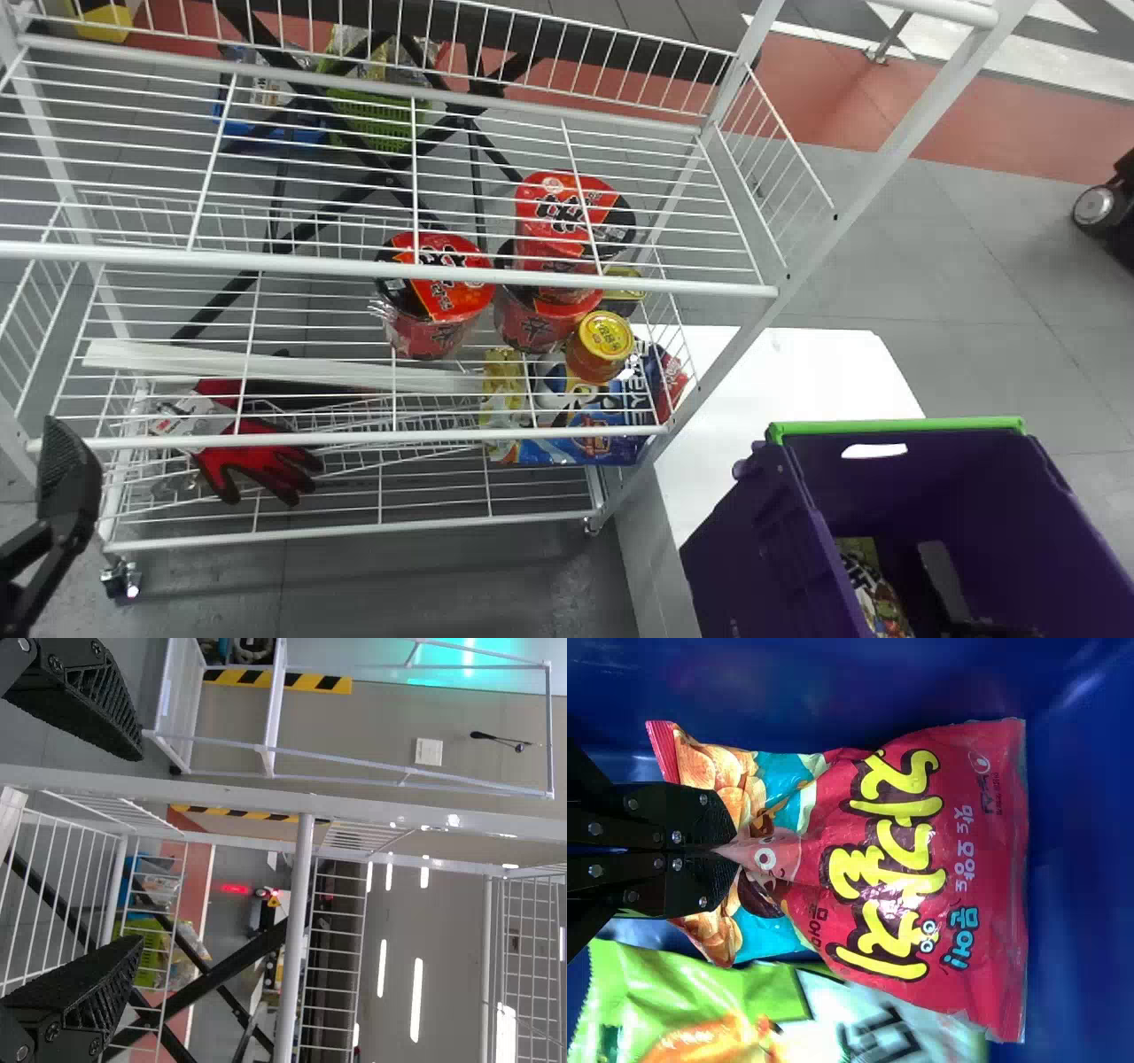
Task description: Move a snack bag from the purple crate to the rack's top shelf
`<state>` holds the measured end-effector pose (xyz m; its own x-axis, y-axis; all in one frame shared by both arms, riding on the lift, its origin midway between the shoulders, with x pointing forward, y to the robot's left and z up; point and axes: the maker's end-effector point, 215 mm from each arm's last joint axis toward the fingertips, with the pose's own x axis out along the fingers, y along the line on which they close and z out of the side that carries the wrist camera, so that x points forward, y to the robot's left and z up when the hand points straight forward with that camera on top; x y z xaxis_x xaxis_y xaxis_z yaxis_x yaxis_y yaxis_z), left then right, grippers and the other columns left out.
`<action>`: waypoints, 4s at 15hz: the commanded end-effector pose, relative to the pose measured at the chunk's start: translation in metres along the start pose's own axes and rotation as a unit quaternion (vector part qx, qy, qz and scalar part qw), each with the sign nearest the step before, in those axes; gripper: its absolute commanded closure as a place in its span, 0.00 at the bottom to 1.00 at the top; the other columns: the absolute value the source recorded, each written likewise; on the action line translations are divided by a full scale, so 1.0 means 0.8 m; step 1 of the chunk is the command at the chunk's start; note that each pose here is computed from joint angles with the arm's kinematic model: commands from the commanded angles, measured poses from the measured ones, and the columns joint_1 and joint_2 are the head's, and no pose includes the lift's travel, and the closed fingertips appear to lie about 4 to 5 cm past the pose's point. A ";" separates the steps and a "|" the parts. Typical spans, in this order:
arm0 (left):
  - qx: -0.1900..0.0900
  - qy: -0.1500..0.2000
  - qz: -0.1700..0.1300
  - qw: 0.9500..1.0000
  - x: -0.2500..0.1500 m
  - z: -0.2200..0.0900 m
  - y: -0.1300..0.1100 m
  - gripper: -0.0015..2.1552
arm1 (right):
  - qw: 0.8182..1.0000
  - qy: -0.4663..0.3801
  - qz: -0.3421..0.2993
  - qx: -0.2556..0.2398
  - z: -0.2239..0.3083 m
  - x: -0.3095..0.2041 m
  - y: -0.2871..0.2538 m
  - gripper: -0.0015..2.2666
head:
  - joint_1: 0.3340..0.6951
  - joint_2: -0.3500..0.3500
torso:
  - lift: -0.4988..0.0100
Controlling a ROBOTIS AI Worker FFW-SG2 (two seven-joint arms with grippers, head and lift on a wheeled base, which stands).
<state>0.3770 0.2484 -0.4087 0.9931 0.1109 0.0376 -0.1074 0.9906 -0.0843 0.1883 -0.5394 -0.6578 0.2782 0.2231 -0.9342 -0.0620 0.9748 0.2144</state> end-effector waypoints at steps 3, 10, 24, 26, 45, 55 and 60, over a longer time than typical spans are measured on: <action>0.000 0.000 0.002 1.000 0.000 0.001 0.001 0.04 | 1.000 0.001 -0.010 -0.015 -0.010 -0.013 -0.004 0.88 | 1.00 0.00 | 0.15; 0.000 -0.002 -0.001 1.000 0.001 0.003 0.002 0.04 | 1.000 -0.002 -0.018 -0.007 -0.030 -0.023 -0.008 0.88 | 1.00 0.00 | 0.20; -0.010 -0.032 -0.012 0.999 -0.014 0.067 -0.009 0.04 | 1.000 -0.001 -0.017 -0.006 -0.018 -0.019 0.000 0.88 | 1.00 0.00 | 0.32; -0.010 -0.033 -0.016 0.999 -0.019 0.073 -0.013 0.04 | 1.000 0.002 -0.017 -0.006 -0.018 -0.018 0.001 0.88 | 1.00 0.00 | 0.33; 0.003 -0.007 -0.037 0.999 -0.023 0.057 -0.037 0.04 | 1.000 -0.012 -0.005 -0.005 -0.010 -0.033 0.014 0.88 | 1.00 0.00 | 0.48; 0.003 -0.004 -0.038 0.999 -0.025 0.054 -0.038 0.04 | 1.000 -0.020 -0.007 0.006 -0.007 -0.056 0.001 0.88 | 1.00 0.00 | 0.56; 0.002 -0.006 -0.038 0.999 -0.022 0.056 -0.039 0.04 | 1.000 -0.022 -0.006 0.009 -0.001 -0.064 0.001 0.88 | 1.00 0.00 | 0.60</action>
<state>0.3597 0.2192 -0.3626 0.9979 0.0360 0.0545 -0.0318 0.9966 -0.0758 0.1722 -0.5491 -0.6121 0.3198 0.2144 -0.9229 -0.0428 0.9763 0.2120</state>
